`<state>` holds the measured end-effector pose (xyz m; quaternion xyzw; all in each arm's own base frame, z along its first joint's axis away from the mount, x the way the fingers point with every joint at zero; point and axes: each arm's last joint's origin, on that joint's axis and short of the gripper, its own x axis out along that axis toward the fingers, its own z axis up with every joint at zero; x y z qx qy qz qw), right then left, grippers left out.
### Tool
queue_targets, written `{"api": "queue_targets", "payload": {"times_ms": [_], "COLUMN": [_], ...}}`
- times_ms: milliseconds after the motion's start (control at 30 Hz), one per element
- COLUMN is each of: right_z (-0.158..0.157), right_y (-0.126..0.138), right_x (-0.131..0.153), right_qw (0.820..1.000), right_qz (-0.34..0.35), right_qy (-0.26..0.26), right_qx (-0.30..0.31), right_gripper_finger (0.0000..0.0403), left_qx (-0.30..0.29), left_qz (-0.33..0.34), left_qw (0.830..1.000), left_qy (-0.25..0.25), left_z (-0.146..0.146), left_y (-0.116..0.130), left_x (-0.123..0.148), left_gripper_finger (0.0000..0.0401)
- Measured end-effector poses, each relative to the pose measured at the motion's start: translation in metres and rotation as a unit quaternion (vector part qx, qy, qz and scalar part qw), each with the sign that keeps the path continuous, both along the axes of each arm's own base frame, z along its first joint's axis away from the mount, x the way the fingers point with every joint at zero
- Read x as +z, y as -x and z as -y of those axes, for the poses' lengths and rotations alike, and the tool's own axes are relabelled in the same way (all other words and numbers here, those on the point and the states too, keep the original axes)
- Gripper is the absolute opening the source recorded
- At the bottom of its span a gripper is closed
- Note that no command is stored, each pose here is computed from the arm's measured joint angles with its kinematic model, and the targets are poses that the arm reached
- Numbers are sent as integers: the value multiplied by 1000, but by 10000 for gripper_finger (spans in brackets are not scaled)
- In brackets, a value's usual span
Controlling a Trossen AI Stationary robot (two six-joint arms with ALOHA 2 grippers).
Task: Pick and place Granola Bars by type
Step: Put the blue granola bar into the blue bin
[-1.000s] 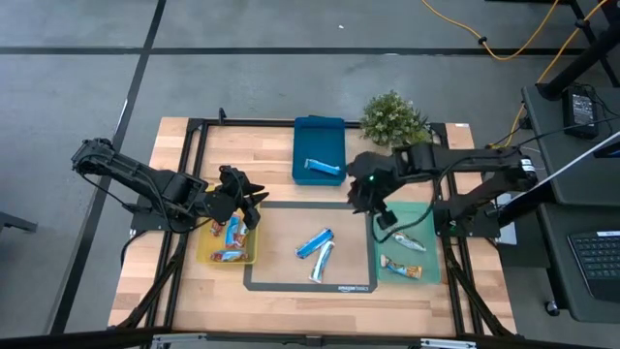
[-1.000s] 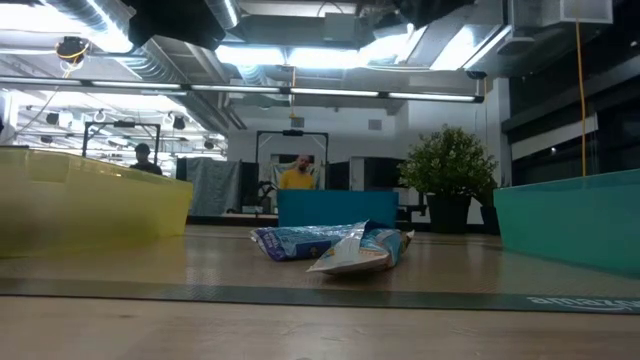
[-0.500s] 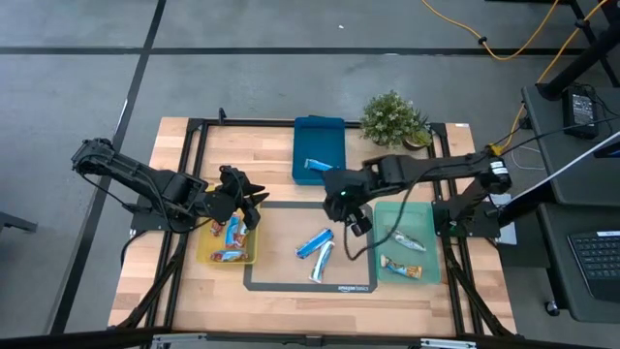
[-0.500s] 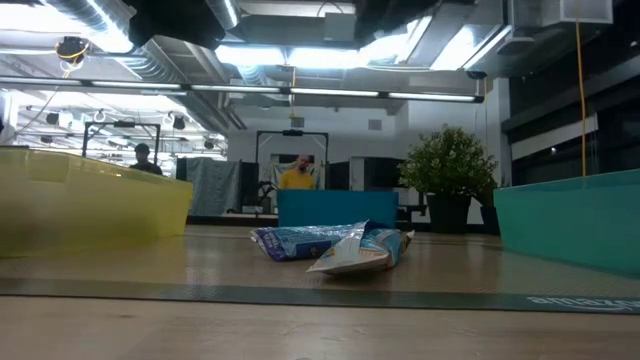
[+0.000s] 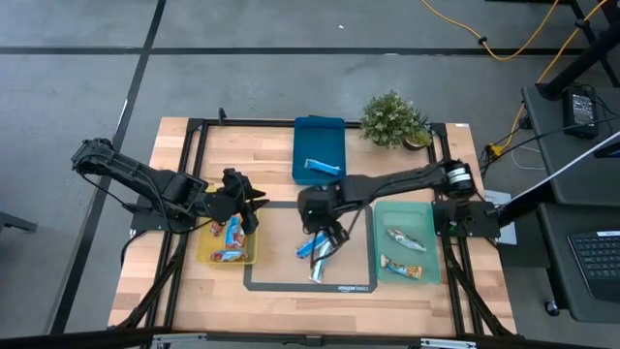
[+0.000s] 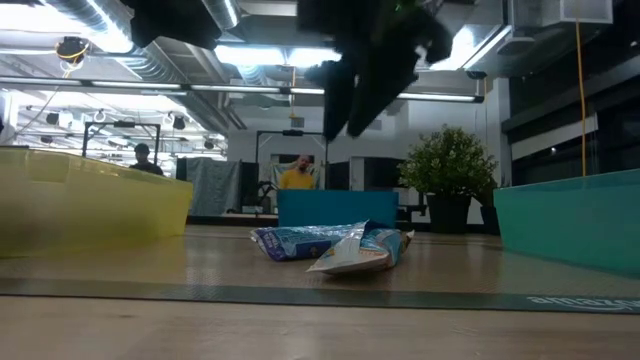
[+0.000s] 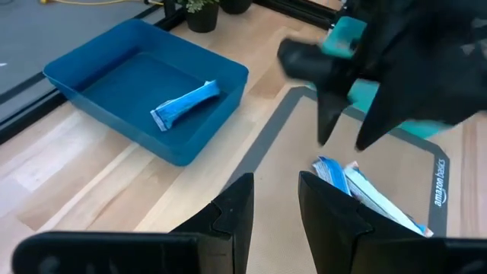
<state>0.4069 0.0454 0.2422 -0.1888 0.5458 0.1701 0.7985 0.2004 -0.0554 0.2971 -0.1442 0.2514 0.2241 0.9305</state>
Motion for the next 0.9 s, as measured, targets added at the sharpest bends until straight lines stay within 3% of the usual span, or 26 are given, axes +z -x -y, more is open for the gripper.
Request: {"api": "queue_targets", "payload": {"times_ms": [300,467,900], "right_z": [-23,-32,-36], "right_y": [-18,-22,-33], "right_x": [-45,-63,-94], "right_qw": [999,997,996], "right_qz": [-25,-45,-51], "right_qy": [-14,-54,-65], "right_qx": [-17,-12,-23], "right_gripper_finger": [218,218,218], "left_qx": [-3,-3,-3], "left_qz": [-1,-2,-1], "left_qw": [1000,1000,1000], "left_qy": [0,-1,-1], "left_z": [0,0,0], "left_y": [0,0,0], "left_x": [0,0,0], "left_gripper_finger": [98,98,98]}}
